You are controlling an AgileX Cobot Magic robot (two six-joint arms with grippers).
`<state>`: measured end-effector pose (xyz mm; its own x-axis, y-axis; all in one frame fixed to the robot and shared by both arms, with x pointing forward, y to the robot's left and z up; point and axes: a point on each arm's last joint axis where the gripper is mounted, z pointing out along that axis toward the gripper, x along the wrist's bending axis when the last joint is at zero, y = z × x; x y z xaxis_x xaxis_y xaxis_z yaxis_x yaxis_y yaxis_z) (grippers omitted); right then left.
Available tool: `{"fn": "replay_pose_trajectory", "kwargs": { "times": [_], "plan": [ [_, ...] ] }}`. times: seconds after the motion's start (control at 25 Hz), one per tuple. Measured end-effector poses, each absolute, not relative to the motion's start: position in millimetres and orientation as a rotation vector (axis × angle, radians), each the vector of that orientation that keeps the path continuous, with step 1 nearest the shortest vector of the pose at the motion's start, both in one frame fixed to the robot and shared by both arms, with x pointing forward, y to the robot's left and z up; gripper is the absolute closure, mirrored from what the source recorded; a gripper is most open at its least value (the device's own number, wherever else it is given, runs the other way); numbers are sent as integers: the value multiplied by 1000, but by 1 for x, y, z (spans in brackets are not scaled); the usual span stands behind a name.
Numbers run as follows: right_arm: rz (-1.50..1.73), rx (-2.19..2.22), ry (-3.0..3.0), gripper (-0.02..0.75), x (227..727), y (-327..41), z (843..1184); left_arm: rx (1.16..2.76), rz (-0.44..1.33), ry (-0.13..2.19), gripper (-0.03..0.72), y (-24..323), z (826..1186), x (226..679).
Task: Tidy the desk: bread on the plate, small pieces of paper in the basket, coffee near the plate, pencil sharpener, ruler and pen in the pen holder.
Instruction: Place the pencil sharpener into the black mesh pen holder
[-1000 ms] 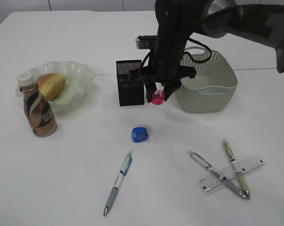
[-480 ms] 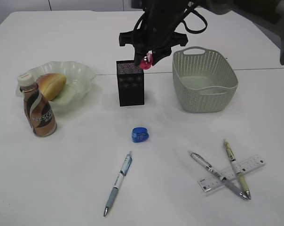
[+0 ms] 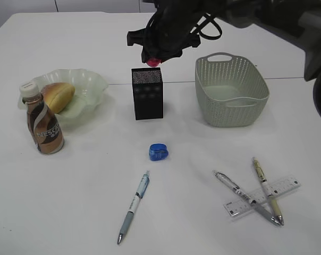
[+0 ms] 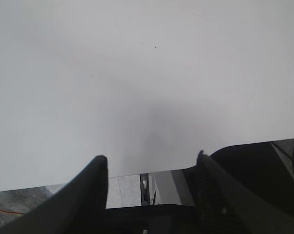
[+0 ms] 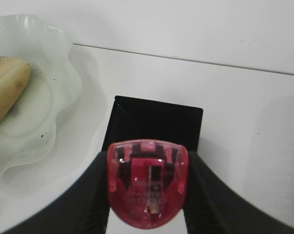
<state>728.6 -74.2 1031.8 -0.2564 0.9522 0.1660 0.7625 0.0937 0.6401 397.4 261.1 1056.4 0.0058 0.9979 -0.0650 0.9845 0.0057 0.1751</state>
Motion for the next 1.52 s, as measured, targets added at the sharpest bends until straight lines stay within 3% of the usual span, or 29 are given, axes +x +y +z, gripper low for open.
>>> {"fn": "replay_pose_trajectory", "kwargs": {
  "times": [0.48,0.76,1.2,1.52],
  "plan": [
    [1027,1611,2026,442,744,-68,1014,2101,121,2099,272,261,1056,397],
    [977,1637,2058,443,750,-65,982,2108,135,2100,272,262,1056,398],
    [978,1634,2058,442,752,-64,976,2109,138,2100,272,263,1056,398],
    [1004,1657,2059,384,751,-63,977,2109,138,2100,272,263,1056,398]
  ]
}}
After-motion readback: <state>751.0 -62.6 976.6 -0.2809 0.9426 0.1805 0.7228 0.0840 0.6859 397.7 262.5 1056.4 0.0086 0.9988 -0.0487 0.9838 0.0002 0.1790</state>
